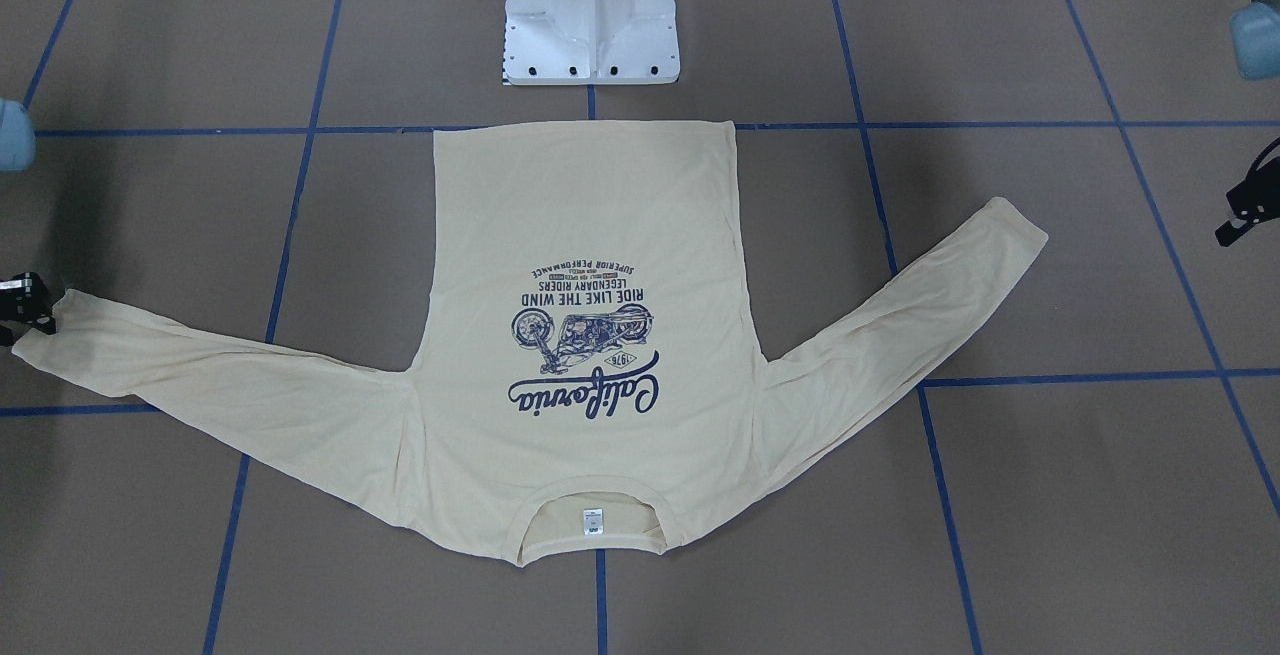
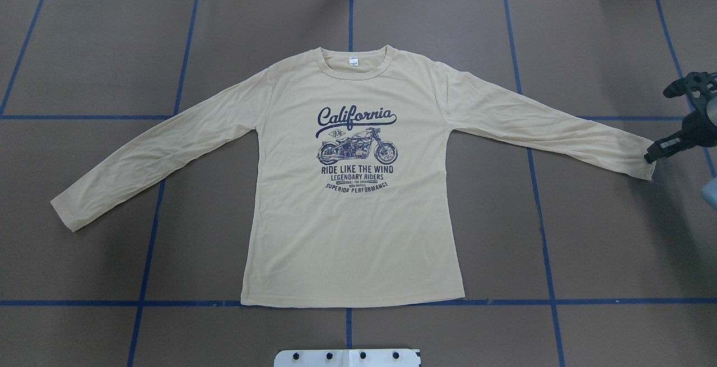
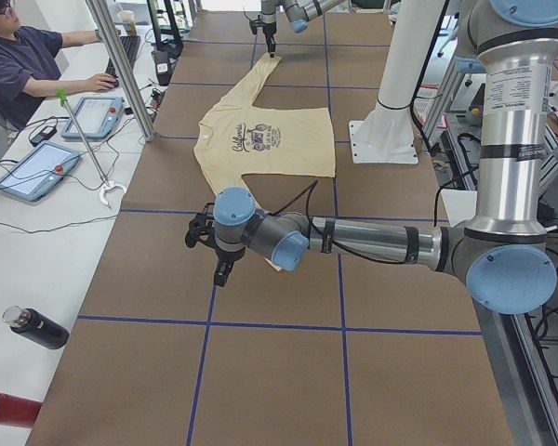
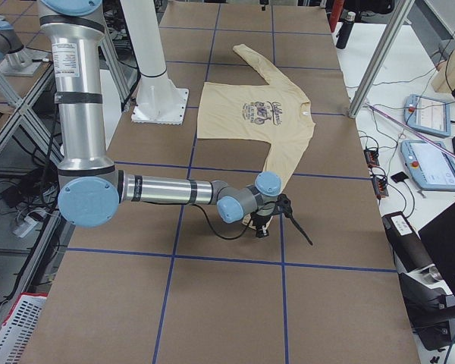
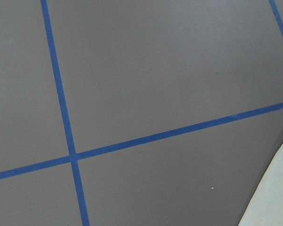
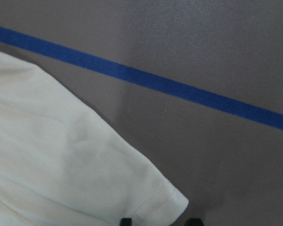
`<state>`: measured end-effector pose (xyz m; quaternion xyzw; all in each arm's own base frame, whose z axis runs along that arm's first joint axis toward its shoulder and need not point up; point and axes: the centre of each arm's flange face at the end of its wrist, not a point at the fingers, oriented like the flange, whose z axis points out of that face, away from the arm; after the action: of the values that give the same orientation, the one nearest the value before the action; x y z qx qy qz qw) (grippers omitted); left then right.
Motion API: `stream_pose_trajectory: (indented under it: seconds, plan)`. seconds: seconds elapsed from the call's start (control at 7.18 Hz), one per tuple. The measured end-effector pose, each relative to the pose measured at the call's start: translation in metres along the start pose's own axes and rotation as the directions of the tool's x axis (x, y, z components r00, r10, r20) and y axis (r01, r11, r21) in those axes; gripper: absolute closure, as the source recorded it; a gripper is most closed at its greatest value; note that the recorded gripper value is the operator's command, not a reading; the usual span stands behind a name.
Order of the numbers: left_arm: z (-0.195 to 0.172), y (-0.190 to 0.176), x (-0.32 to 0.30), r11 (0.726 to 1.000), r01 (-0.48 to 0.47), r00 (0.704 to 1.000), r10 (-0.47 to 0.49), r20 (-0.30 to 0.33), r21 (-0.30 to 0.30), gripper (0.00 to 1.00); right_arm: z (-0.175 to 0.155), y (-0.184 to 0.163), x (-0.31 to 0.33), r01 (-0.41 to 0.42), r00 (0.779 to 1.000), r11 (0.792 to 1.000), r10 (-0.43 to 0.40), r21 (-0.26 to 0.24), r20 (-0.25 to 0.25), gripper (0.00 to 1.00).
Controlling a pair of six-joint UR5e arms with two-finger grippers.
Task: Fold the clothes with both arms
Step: 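Lower the right gripper and grasp the cuff of the nearest sleeve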
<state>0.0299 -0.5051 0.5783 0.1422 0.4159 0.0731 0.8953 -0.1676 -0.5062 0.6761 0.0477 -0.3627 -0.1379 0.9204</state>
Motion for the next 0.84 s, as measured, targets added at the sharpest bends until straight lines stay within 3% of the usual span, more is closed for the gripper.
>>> stream_pose_trajectory:
  seconds: [0.14, 0.84]
  plan:
    - [0.0, 0.0, 0.0, 1.0, -0.001, 1.0, 0.001, 0.0, 0.001, 0.01, 0.0, -0.001, 0.0, 0.001, 1.0, 1.0, -0.001, 0.0, 0.0, 1.0]
    - [-0.002, -0.001, 0.003, 1.0, -0.003, 1.0, 0.003, -0.001, 0.004, 0.01, -0.012, -0.005, -0.005, 0.005, 1.0, 1.0, -0.006, 0.022, 0.018, 1.0]
